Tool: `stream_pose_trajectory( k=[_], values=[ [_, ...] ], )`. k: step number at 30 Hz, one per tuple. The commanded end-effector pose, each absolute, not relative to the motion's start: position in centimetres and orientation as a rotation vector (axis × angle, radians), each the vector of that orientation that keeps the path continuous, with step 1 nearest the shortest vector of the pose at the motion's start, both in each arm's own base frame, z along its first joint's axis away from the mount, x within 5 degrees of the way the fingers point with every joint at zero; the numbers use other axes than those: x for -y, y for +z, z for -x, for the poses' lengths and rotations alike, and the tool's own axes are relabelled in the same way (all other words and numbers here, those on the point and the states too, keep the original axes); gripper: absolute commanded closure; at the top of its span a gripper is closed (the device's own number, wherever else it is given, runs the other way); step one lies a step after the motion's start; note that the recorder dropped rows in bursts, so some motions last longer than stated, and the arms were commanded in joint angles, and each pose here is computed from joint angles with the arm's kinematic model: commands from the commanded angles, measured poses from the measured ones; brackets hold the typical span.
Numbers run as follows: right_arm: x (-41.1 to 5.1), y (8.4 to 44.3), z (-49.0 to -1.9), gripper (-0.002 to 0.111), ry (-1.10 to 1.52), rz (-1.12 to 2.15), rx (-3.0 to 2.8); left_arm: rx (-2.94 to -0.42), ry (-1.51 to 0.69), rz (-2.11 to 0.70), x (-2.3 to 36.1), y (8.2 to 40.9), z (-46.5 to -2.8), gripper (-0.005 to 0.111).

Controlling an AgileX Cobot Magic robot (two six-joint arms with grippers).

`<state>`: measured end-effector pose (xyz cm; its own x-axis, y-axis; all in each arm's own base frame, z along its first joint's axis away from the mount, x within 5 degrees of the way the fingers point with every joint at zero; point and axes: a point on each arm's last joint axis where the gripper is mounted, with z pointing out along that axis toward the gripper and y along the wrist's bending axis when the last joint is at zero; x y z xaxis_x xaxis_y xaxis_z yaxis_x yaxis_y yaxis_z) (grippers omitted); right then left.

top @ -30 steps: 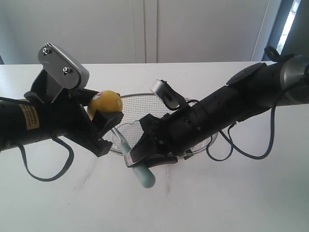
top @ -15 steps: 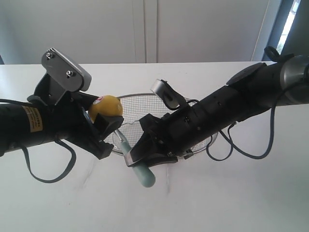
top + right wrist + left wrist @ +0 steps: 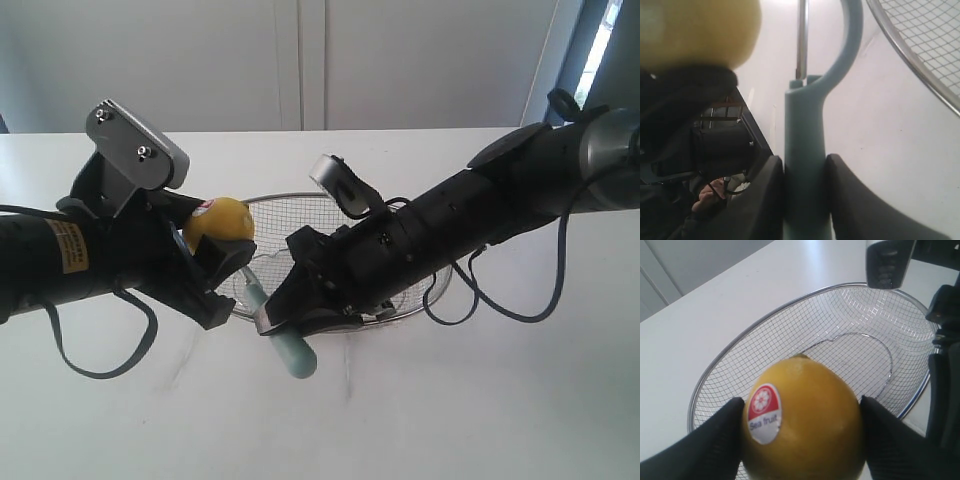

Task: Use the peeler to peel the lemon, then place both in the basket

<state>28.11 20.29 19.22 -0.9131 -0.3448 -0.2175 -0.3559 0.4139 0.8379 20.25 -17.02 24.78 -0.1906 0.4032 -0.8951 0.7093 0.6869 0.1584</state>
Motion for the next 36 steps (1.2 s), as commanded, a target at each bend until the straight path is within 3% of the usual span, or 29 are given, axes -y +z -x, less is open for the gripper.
stream_pose_trajectory(
  k=[1,24,30,36],
  values=[
    [-20.1,19.6,-28.4,0.108,1.587,0.656,-2.600,-1.805,-0.365,-0.877,17.1,24.9,-20.1,0.107],
    [-17.0,23.9,-29.1,0.108,1.500,0.586,-2.463,-1.805,-0.365,-0.877,17.1,24.9,-20.1,0.107],
    [-15.7,26.7,-28.4,0.108,1.487,0.612,-2.382,-1.805,-0.365,-0.877,17.1,24.9,-20.1,0.107],
    [-14.1,27.5,-28.0,0.108,1.303,0.685,-2.400,-1.805,-0.365,-0.877,17.1,24.9,-20.1,0.107]
  ],
)
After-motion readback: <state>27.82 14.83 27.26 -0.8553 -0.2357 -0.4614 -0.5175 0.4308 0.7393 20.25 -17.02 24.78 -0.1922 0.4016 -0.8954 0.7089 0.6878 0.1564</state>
